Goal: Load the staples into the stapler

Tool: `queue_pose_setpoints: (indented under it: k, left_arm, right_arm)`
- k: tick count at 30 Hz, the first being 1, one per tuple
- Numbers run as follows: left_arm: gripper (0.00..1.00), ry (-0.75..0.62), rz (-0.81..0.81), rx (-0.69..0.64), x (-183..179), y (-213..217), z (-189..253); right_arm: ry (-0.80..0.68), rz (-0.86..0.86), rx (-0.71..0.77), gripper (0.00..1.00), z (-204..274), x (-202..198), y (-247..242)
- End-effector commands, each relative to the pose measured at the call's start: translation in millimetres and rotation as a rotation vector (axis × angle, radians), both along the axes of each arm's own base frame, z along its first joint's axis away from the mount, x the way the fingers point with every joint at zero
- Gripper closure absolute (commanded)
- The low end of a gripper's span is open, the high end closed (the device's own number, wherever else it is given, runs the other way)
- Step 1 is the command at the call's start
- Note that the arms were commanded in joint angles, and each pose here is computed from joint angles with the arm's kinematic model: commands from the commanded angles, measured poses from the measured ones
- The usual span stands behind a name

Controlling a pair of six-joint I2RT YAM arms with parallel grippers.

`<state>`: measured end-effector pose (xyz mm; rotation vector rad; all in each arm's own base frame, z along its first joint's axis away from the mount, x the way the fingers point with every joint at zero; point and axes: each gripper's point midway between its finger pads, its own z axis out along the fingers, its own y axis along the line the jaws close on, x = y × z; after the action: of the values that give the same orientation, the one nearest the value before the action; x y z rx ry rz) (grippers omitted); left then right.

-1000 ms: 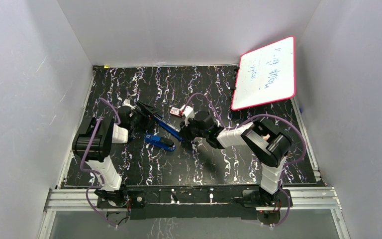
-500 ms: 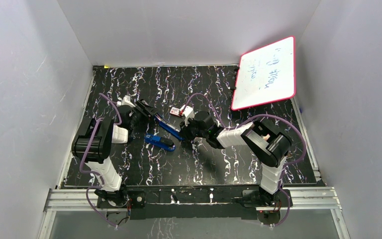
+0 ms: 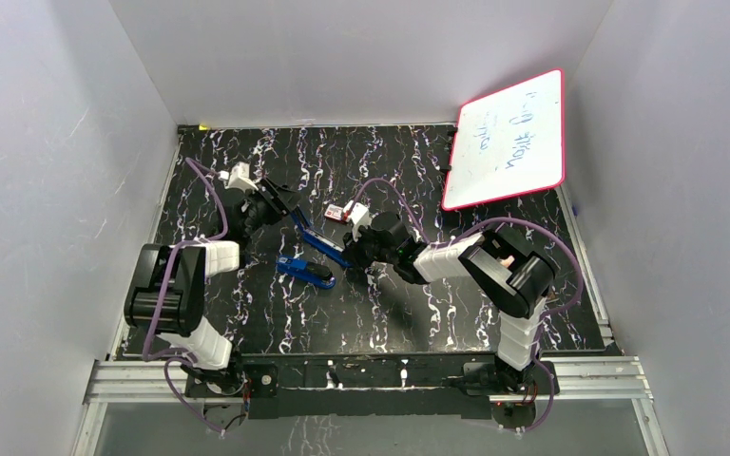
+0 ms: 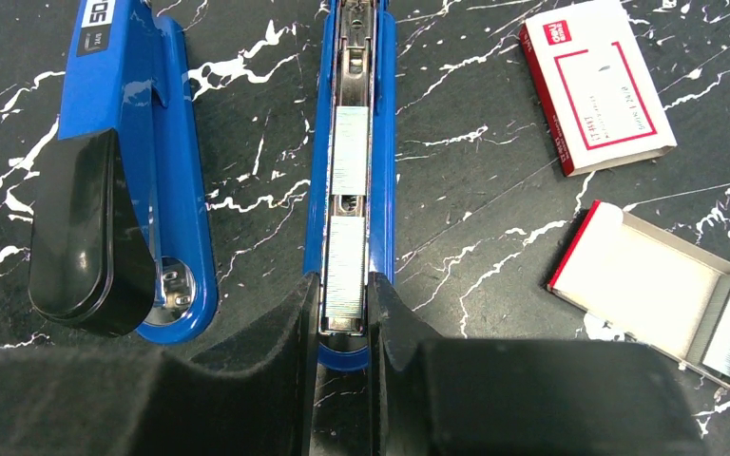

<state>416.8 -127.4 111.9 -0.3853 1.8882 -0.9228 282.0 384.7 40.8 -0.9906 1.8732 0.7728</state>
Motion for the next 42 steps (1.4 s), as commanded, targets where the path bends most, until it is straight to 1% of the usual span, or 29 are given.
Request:
queue_pose_setpoints:
  k: [1, 9, 14, 22, 25, 30, 31, 35, 38, 41, 42]
  left_arm:
    - [0.44, -0.113, -0.063, 0.107, -1.4, -11.9, 38.0]
    - [0.38, -0.102, -0.166, 0.229, -29.6, -44.3, 31.6]
    - [0.35, -0.096, -0.218, 0.291, -46.9, -59.5, 28.3]
    - [0.31, -0.059, -0.274, 0.335, -75.1, -80.4, 7.8]
    - [0.28, -0.046, -0.269, 0.360, -79.3, -80.2, -0.1]
    - [0.22, -0.043, -0.288, 0.386, -81.7, -83.1, -1.2]
    - [0.21, -0.062, -0.285, 0.382, -82.3, -82.7, 6.8]
    - [0.18, -0.077, -0.276, 0.382, -83.2, -80.9, 16.9]
    - [0.17, -0.082, -0.246, 0.393, -82.5, -75.1, 24.8]
    - [0.17, -0.036, -0.178, 0.436, -79.6, -61.1, 25.5]
    - [0.17, -0.018, -0.164, 0.456, -77.8, -57.1, 25.4]
  right_arm:
    - [0.006, 0.040, 0.009, 1.00, -5.5, -7.0, 8.3]
    - [-0.054, -0.013, 0.055, 1.00, 1.2, 5.5, 8.5]
    - [-0.094, -0.012, 0.099, 1.00, 4.9, 9.2, 11.5]
    - [-0.131, -0.036, 0.119, 1.00, 9.6, 17.7, 12.8]
    - [-0.131, -0.038, 0.118, 1.00, 8.8, 17.8, 12.4]
    - [-0.124, -0.037, 0.117, 1.00, 6.9, 16.3, 12.0]
    - [-0.124, -0.036, 0.117, 1.00, 6.8, 15.9, 11.9]
    - [-0.125, -0.040, 0.118, 1.00, 6.3, 15.3, 10.3]
    - [-0.124, -0.034, 0.120, 1.00, 6.3, 13.6, 9.7]
    - [-0.130, -0.002, 0.112, 1.00, 5.2, 8.3, 9.3]
    - [-0.127, 0.014, 0.105, 0.98, 3.7, 5.7, 8.2]
